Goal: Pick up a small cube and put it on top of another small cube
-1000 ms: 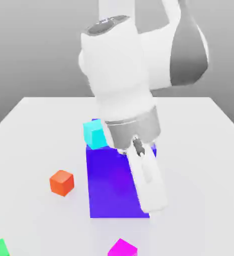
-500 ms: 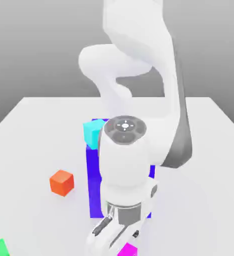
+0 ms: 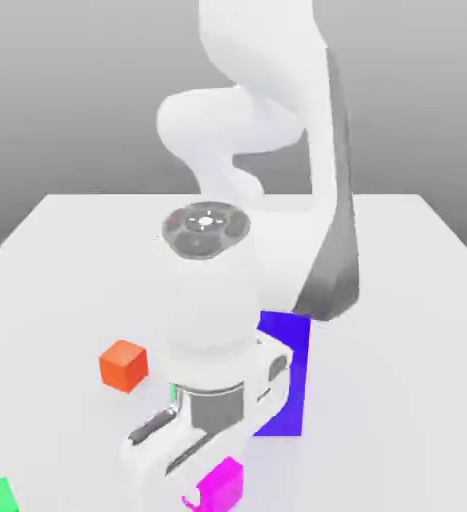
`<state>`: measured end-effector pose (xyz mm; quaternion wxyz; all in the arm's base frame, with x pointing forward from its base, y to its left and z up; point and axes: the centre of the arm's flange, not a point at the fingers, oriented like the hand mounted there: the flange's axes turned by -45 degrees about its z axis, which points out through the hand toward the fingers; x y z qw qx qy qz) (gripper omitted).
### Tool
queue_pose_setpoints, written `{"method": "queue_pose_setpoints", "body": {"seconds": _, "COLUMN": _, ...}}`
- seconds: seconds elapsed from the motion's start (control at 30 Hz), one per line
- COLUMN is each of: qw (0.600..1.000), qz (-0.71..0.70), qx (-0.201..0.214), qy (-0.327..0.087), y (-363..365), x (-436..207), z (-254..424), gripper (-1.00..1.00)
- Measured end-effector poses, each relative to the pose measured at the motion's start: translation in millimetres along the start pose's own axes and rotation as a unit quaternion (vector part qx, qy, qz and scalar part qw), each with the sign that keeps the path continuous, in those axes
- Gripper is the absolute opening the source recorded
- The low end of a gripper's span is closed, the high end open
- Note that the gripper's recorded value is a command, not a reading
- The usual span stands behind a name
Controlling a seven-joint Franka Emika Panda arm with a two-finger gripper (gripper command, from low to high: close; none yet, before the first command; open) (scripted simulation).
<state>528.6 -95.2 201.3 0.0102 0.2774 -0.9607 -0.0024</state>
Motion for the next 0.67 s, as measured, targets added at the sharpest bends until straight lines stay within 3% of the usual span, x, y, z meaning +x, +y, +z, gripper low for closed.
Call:
{"method": "queue_pose_setpoints", "body": {"seconds": 0.2, "qw": 0.966, "qz": 0.257, "qx": 0.001, "qy": -0.004, "y": -120, "x": 87, "z": -20, "gripper": -1.0}}
{"method": "queue_pose_setpoints", "body": {"seconds": 0.3, "qw": 0.958, "qz": 0.287, "qx": 0.004, "qy": -0.008, "y": -135, "x": 96, "z": 8, "gripper": -1.0}}
{"method": "queue_pose_setpoints", "body": {"seconds": 0.33, "qw": 0.957, "qz": 0.29, "qx": 0.004, "qy": -0.009, "y": -135, "x": 97, "z": 18, "gripper": 1.0}}
{"method": "queue_pose_setpoints", "body": {"seconds": 0.53, "qw": 0.957, "qz": 0.291, "qx": 0.003, "qy": -0.01, "y": -136, "x": 97, "z": 22, "gripper": 1.0}}
{"method": "queue_pose_setpoints", "body": {"seconds": 0.67, "qw": 0.957, "qz": 0.291, "qx": 0.003, "qy": -0.01, "y": -136, "x": 98, "z": -13, "gripper": 1.0}}
